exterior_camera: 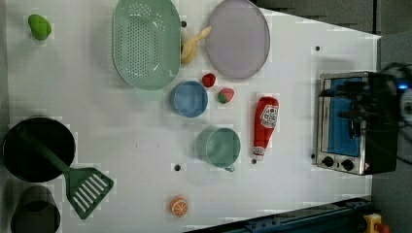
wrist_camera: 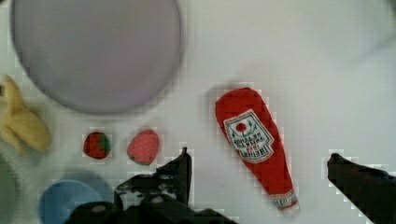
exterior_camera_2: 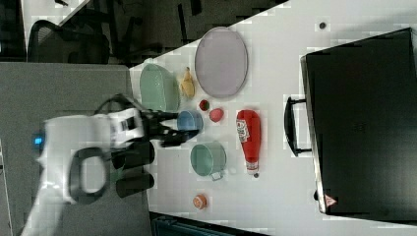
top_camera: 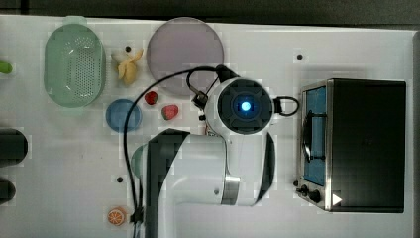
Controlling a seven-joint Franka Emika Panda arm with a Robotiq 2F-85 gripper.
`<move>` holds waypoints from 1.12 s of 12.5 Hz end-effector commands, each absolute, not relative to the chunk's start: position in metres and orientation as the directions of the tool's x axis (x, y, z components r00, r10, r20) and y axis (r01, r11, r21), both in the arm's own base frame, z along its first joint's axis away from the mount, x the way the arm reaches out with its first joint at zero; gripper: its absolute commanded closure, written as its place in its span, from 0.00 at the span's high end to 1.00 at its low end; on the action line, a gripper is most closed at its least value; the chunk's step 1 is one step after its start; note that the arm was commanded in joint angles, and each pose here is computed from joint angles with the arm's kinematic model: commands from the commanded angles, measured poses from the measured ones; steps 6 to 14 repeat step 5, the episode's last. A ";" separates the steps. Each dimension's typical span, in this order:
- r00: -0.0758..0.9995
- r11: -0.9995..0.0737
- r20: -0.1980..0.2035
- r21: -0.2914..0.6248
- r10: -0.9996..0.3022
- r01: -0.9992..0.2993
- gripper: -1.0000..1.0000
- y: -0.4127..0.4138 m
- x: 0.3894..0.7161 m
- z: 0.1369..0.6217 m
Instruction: Pick ketchup from plate and place it on table.
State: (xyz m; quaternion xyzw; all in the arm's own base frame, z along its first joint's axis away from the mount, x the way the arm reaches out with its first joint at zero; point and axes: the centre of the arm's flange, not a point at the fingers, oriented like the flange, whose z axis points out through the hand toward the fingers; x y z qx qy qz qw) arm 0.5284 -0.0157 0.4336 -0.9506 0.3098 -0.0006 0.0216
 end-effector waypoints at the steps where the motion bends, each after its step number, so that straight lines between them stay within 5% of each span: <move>1: 0.669 -0.668 0.005 -0.068 -0.743 -0.741 1.00 -0.015 0.538 0.506; 3: 0.668 -0.667 -0.025 -0.037 -0.744 -0.745 1.00 -0.016 0.531 0.537; 5: 0.641 -0.641 -0.015 -0.031 -0.767 -0.767 1.00 -0.020 0.531 0.562; 14: 0.641 -0.641 -0.015 -0.031 -0.767 -0.767 1.00 -0.020 0.531 0.562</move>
